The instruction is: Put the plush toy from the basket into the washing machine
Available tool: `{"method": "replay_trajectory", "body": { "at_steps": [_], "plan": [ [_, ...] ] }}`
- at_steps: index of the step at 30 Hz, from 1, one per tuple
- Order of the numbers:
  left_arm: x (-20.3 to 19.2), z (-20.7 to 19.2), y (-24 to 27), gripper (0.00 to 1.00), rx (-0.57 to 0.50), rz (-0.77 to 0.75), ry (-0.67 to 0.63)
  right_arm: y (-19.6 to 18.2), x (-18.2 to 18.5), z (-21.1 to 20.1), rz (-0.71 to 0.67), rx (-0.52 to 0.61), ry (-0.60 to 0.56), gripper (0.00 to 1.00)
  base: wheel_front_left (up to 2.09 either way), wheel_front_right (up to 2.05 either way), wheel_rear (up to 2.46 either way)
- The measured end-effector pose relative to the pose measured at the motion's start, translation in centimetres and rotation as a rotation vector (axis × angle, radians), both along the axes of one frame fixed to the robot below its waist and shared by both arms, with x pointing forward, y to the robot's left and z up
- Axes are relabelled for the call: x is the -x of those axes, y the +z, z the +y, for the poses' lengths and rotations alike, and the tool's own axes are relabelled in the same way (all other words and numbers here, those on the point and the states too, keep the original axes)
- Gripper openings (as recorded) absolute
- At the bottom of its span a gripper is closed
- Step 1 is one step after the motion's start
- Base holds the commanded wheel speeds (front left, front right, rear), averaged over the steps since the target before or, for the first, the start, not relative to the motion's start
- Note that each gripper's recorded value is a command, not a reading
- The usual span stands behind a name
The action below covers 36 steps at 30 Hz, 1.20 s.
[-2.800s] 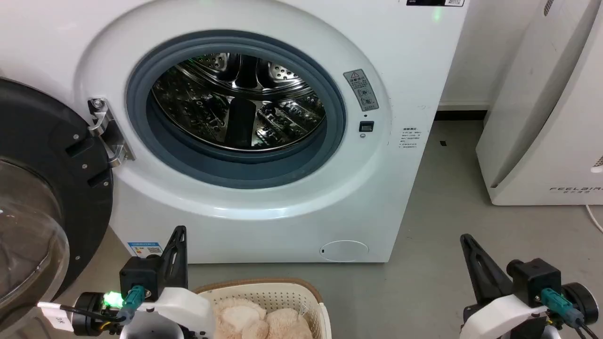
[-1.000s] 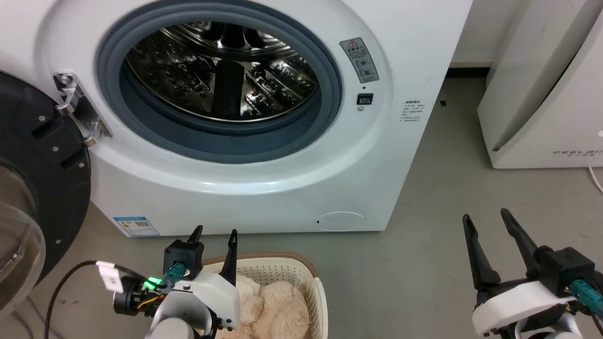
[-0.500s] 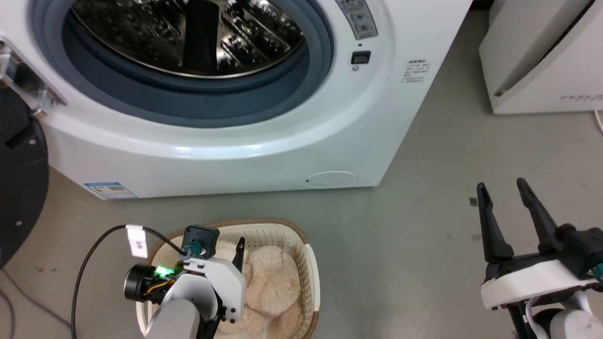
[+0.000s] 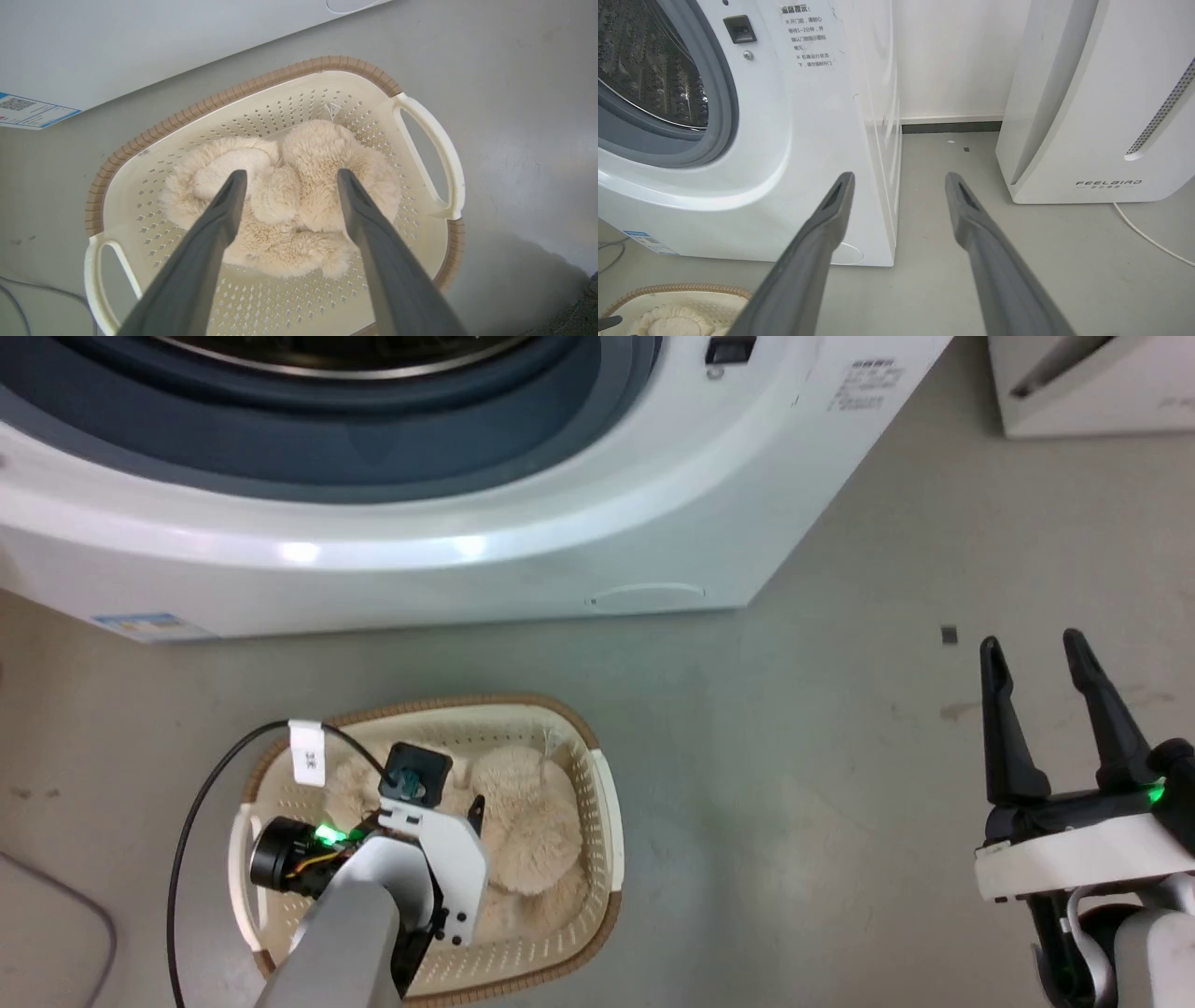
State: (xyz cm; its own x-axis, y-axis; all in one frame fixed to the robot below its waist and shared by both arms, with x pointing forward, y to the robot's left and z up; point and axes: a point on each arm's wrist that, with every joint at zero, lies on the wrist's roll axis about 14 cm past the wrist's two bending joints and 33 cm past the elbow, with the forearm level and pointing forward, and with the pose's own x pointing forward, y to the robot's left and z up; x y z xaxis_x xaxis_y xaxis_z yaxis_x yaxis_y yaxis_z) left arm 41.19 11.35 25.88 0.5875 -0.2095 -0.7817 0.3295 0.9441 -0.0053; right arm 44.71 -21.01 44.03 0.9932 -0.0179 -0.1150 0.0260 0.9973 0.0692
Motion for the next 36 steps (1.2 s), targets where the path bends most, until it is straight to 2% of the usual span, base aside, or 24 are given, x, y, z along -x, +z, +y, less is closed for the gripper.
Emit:
{"method": "replay_trajectory", "body": {
  "at_steps": [7, 17, 36],
  "plan": [
    [0.9, -0.2, -3.4, 1.0, -0.016, 0.111, -0.033, -2.3, -0.5, -1.1, 0.038, -0.003, -0.033, 1.0, 0.0, 0.0, 0.0],
    [0.9, 0.3, -7.6, 1.0, -0.013, 0.227, -0.003, -4.9, -1.7, -2.4, 0.067, 0.007, -0.07, 1.0, 0.0, 0.0, 0.0],
    [2.1, 1.3, -14.7, 1.0, -0.076, 0.415, -0.013, -10.0, -3.5, -3.7, 0.109, 0.013, -0.107, 1.0, 0.0, 0.0, 0.0]
  ]
}}
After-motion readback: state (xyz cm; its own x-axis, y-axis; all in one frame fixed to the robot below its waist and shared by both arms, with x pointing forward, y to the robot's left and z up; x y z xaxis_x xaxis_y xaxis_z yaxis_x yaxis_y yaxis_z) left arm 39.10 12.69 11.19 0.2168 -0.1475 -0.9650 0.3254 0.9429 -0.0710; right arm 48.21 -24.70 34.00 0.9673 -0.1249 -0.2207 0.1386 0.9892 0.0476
